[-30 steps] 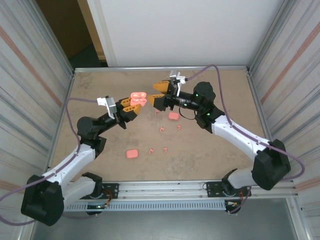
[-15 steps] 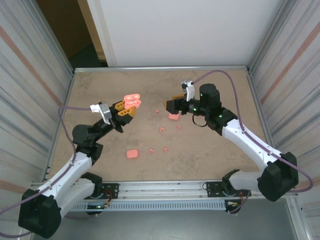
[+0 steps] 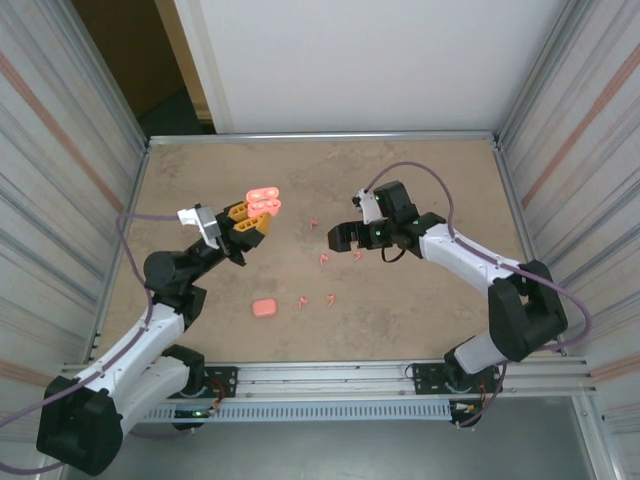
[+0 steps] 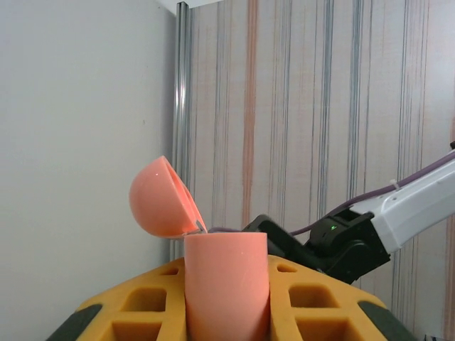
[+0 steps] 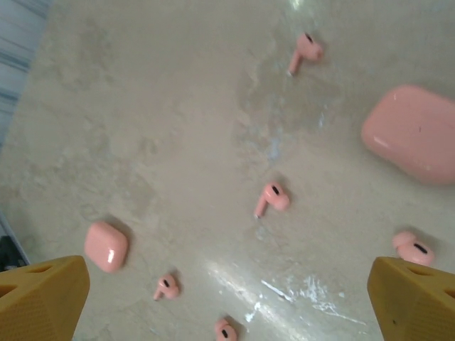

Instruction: Insert the wireless bluetooth earbuds into the charging case

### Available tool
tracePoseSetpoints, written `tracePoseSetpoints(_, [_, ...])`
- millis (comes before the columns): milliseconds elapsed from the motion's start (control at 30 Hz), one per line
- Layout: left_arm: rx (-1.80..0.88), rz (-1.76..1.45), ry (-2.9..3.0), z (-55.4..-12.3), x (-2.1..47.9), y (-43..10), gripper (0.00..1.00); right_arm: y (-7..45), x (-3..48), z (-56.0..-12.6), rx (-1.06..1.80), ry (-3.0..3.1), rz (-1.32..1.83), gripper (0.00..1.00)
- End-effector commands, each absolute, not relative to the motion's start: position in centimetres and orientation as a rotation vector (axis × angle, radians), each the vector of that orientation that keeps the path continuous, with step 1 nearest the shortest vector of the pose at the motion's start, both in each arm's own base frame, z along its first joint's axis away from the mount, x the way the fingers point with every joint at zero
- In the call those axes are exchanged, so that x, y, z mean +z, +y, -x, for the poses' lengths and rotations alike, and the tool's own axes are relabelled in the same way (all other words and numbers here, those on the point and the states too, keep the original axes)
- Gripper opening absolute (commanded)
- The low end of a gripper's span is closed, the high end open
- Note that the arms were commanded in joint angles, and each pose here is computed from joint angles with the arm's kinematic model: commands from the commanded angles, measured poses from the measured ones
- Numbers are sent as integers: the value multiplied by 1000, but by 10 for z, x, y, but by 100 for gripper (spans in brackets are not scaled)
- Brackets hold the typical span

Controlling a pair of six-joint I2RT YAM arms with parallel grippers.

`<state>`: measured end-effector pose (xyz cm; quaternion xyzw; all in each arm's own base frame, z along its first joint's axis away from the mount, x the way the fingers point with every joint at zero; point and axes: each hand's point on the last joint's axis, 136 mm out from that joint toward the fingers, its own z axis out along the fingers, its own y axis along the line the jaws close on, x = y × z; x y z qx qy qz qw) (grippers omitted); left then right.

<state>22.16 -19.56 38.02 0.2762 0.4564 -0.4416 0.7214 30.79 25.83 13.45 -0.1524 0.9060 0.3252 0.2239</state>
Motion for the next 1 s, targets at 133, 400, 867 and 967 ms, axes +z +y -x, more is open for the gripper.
tracePoseSetpoints(133, [-978, -621, 973, -214, 389, -195, 0, 274, 116, -311, 819, 2560, 516, 99])
tracePoseSetpoints(400, [-973, -625, 983, -214, 388, -195, 0, 293, 90, -311, 757, 2632, 653, 99])
tracePoseSetpoints(867, [-961, -629, 1008, -215, 384, -195, 0, 319, 62, -313, 764, 2671, 813, 84])
tracePoseSetpoints(967, [-960, -633, 1014, -216, 384, -196, 0, 324, 57, -312, 762, 2676, 841, 79])
